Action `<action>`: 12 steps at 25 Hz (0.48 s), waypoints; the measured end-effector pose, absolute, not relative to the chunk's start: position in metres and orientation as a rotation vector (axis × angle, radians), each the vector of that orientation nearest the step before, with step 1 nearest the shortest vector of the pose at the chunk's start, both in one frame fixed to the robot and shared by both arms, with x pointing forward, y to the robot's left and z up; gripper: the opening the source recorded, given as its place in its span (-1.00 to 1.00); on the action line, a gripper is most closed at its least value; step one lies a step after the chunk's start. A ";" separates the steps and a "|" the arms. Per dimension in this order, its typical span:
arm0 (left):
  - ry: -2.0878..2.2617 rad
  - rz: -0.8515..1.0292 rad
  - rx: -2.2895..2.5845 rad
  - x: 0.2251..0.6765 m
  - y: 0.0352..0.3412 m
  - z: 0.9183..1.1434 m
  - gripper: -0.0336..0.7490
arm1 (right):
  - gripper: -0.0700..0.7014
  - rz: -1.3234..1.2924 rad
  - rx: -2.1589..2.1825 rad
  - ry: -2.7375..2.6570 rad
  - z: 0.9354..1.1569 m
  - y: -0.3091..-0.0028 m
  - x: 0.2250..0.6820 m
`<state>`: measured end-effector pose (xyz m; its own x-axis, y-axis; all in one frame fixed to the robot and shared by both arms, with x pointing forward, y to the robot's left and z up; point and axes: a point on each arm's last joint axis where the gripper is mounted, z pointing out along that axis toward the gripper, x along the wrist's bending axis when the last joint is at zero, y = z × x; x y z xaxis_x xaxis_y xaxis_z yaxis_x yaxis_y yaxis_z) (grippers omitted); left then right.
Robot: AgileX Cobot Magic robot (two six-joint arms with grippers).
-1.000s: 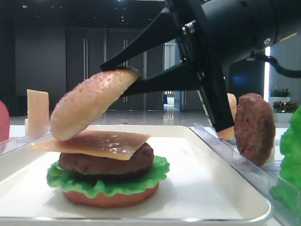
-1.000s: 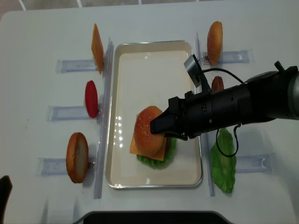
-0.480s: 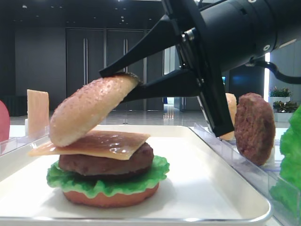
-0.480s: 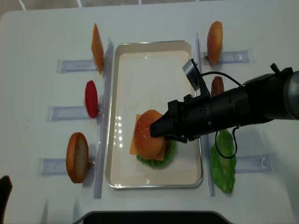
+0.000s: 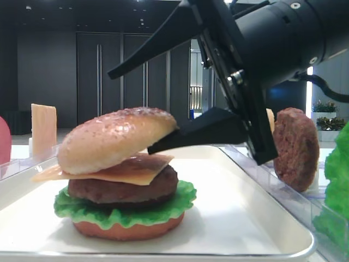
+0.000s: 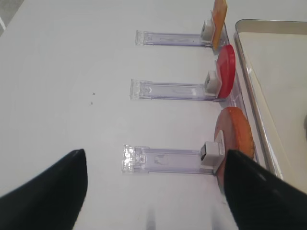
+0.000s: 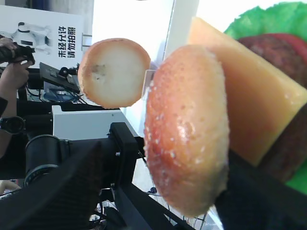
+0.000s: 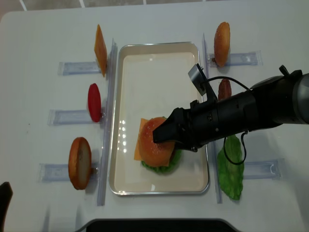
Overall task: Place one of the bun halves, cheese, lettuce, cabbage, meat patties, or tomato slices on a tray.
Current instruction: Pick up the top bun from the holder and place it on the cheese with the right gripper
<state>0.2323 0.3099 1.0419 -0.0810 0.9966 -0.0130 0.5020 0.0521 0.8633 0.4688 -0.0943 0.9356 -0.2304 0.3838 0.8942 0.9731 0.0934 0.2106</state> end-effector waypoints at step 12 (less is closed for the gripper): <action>1.664 0.942 1.523 0.232 0.310 1.042 0.85 | 0.42 -1.080 -1.408 -1.859 0.935 -0.107 0.472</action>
